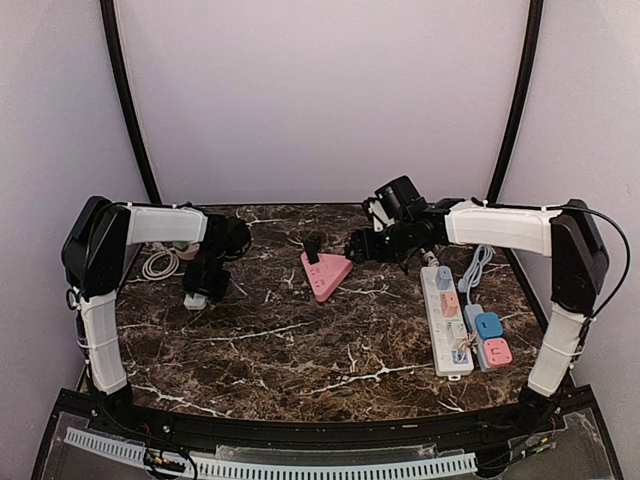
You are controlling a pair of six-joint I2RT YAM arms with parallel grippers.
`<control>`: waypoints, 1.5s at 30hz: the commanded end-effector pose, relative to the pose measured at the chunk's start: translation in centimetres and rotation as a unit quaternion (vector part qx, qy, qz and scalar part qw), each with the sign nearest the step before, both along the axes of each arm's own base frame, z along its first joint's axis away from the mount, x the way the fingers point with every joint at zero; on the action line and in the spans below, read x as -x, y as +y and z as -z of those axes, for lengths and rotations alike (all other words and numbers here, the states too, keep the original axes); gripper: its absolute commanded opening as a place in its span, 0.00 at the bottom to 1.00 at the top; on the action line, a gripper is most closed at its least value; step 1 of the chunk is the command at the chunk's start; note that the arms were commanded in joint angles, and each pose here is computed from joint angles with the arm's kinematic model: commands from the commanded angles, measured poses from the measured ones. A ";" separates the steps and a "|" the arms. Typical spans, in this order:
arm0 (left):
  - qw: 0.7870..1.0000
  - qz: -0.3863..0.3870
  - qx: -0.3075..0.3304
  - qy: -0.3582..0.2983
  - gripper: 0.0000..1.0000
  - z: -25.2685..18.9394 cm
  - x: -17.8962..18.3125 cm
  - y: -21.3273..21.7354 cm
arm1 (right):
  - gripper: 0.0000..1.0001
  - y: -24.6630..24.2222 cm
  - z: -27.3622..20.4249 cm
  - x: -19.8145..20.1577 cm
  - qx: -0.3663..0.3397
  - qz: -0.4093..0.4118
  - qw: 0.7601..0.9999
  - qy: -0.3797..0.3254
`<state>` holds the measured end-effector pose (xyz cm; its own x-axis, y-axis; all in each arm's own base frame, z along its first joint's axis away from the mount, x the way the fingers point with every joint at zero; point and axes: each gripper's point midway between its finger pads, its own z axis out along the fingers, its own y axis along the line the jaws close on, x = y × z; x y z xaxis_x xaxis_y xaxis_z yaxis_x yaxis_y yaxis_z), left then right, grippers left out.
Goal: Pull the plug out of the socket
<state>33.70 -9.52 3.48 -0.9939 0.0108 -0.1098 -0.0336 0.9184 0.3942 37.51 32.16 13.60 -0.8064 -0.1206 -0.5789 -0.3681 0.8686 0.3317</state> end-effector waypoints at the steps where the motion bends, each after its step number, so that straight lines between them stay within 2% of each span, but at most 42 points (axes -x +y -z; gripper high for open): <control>1: 0.998 0.001 0.062 -0.032 0.50 -2.8 -0.9 -1.7 | 0.75 0.3 1.0 -0.5 -0.004 0.001 1.000 0.008; 5: 0.990 0.000 0.133 -0.054 0.50 -4.5 -1.4 -4.0 | 0.75 0.5 1.6 -1.1 -0.017 -0.001 1.000 0.018; 9: 0.968 -0.002 0.239 -0.079 0.50 -6.5 -2.0 -7.4 | 0.75 0.7 2.1 -2.3 -0.028 -0.004 0.999 0.027; 11: 0.954 -0.003 0.285 -0.090 0.51 -7.4 -2.2 -8.9 | 0.75 0.8 2.5 -3.0 -0.032 -0.005 0.999 0.031; 16: 0.904 -0.003 0.415 -0.099 0.52 -9.7 -2.3 -13.8 | 0.75 0.9 4.0 -5.5 -0.068 -0.012 0.996 0.052; 20: 0.888 0.005 0.448 -0.100 0.52 -10.4 -2.5 -16.1 | 0.75 1.2 5.0 -6.7 -0.099 -0.017 0.992 0.075; 29: 0.862 0.015 0.498 -0.094 0.52 -11.6 -3.0 -19.5 | 0.72 3.5 6.7 -6.6 -0.158 -0.048 0.980 0.115; 45: 0.845 0.004 0.529 -0.080 0.53 -10.8 -3.7 -21.5 | 0.47 5.0 8.3 -5.3 -0.188 -0.066 0.969 0.143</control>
